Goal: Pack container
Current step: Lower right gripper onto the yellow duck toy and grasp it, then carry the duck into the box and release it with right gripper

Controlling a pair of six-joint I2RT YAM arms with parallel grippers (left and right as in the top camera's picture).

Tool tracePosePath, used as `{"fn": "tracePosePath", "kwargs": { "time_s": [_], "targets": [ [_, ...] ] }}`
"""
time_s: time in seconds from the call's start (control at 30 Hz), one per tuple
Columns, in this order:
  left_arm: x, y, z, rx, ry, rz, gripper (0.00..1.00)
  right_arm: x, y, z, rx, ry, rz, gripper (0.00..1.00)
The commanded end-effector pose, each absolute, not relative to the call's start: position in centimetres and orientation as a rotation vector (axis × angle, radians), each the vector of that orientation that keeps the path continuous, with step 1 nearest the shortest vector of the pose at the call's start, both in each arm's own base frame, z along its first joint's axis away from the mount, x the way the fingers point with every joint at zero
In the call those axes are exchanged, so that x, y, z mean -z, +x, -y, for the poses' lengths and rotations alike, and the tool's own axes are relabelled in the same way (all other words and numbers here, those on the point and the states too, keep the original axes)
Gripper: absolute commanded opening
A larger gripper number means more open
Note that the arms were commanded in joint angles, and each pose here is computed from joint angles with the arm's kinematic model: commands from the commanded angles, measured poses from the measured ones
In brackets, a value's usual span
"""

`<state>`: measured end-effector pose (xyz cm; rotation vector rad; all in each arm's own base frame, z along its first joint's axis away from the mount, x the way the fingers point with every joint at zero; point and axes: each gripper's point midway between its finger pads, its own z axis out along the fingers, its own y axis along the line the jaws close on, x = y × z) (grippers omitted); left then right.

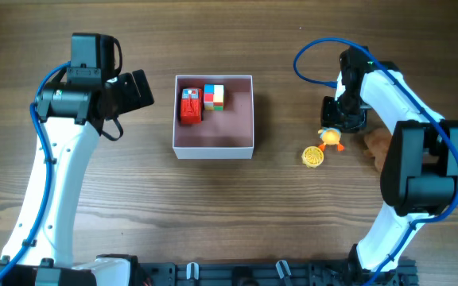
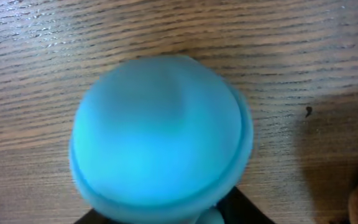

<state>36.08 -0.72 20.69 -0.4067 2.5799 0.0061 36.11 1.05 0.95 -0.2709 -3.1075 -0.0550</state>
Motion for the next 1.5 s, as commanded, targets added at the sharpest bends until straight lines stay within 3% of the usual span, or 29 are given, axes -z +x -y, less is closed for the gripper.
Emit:
{"fn": "tracePosePath", "kwargs": {
  "time_s": [0.0, 0.03, 0.07, 0.1, 0.27, 0.37, 0.6, 0.7, 0.87, 1.13, 1.47],
  "targets": [
    [-20.3, 36.2, 0.7, 0.007, -0.418, -2.59, 1.0, -0.6, 36.0, -1.2, 0.072, -0.275, 3.09, 0.29],
    [-20.3, 36.2, 0.7, 0.007, -0.418, -2.59, 1.0, -0.6, 35.9, -1.2, 0.072, -0.275, 3.09, 0.25],
    [-20.3, 36.2, 0.7, 0.007, -0.418, -2.59, 1.0, -0.6, 35.9, -1.2, 0.072, -0.274, 3.089, 0.11],
    [-20.3, 36.2, 0.7, 0.007, -0.418, -2.59, 1.0, -0.6, 35.9, -1.2, 0.071, -0.275, 3.09, 0.05],
    [-20.3, 36.2, 0.7, 0.005, -0.418, -2.59, 1.0, -1.3, 35.8, -1.4, 0.071, -0.266, 3.093, 0.04],
    [-20.3, 36.2, 0.1, -0.016, -0.434, -2.583, 1.0, -4.7, 36.5, -2.4, 0.079, -0.218, 3.174, 0.04],
    [-20.2, 35.8, -3.1, -0.048, -0.557, -2.573, 1.0, -22.1, 38.8, -10.3, 0.294, -0.08, 3.62, 0.04],
    [-20.1, 35.7, -3.2, -0.05, -0.563, -2.574, 1.0, -26.6, 38.6, -16.8, 0.546, -0.132, 3.711, 0.04],
    [-20.1, 35.7, -3.2, -0.049, -0.567, -2.574, 1.0, -23.3, 38.7, -23.2, 0.59, -0.117, 3.66, 0.04],
    [-20.1, 35.7, -3.2, -0.049, -0.567, -2.574, 1.0, -10.7, 39.5, -25.2, 0.327, -0.061, 3.437, 0.04],
    [-20.1, 35.7, -3.2, -0.049, -0.566, -2.574, 1.0, -6.7, 39.3, -25.6, 0.282, -0.051, 3.362, 0.04]
  ]
}}
